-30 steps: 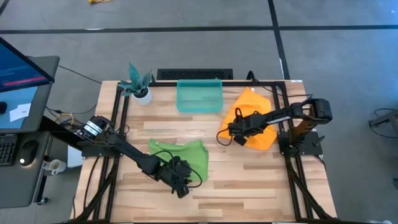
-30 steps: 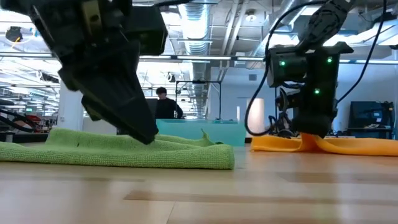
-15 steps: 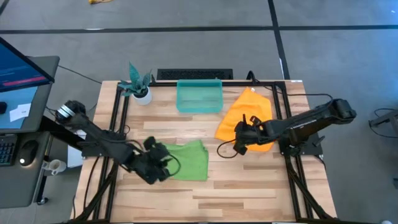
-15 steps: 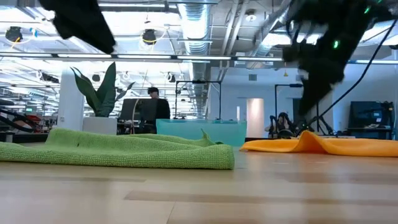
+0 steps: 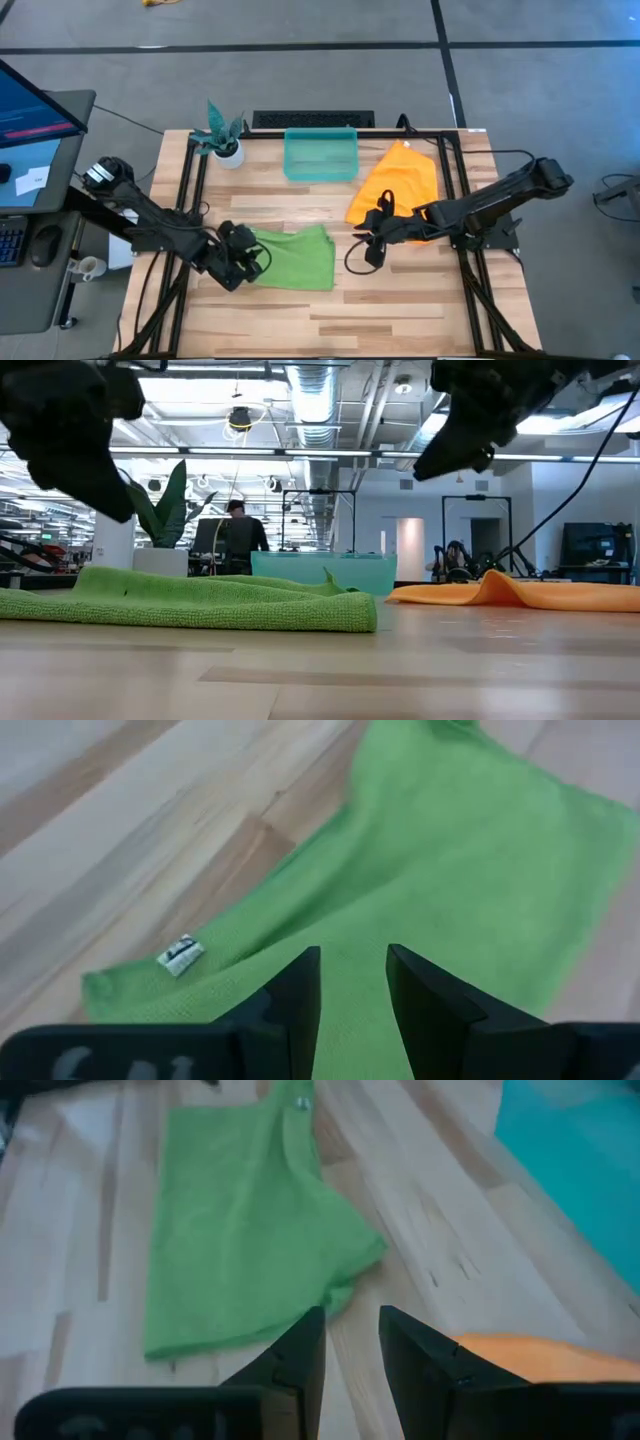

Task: Roll microfiber towels into tight, uniform cylinder then place into a basket
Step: Fold the green towel

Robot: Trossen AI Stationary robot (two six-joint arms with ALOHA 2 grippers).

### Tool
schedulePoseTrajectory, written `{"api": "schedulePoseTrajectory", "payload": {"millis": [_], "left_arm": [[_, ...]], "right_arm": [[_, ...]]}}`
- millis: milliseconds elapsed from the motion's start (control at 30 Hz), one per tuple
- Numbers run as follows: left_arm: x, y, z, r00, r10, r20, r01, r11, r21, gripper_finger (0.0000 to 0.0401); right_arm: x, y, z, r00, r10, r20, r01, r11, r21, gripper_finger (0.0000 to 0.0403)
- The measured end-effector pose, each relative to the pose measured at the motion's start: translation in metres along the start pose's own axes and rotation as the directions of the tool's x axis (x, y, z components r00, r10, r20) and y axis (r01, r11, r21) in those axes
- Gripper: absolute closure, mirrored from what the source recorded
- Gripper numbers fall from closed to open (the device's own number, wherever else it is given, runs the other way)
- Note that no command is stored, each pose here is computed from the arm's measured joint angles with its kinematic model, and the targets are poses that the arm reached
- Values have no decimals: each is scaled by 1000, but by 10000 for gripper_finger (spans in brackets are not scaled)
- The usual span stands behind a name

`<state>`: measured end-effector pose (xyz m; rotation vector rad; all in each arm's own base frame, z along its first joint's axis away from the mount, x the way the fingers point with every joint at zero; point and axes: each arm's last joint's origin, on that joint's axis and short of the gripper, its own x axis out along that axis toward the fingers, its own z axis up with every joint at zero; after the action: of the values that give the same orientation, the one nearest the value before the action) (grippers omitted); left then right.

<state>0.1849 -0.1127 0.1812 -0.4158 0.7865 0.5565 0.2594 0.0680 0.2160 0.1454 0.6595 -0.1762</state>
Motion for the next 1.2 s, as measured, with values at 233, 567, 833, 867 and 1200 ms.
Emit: {"api": "schedulePoseTrajectory", "payload": {"millis": [233,567,833,867,1200], "left_arm": [[6,7,0,999,29,-35,-31,999,-41,271],[10,9,3,996,26,-91,-29,999,-26,215],[10,9,3,994,22,-105,-24,999,-24,211],[10,9,3,994,21,-107,-24,999,-24,211],[10,9,3,992,13,-128,-16,1000,-26,211]], "right_arm": [[32,-7,-3,999,-34,-13,34,999,18,223],[79,-17,4,997,-64,40,64,998,19,163],[108,-24,10,994,-112,-5,112,993,30,163],[111,-26,10,993,-117,-6,117,993,34,163],[136,-26,7,990,-131,-48,134,989,65,163]]}}
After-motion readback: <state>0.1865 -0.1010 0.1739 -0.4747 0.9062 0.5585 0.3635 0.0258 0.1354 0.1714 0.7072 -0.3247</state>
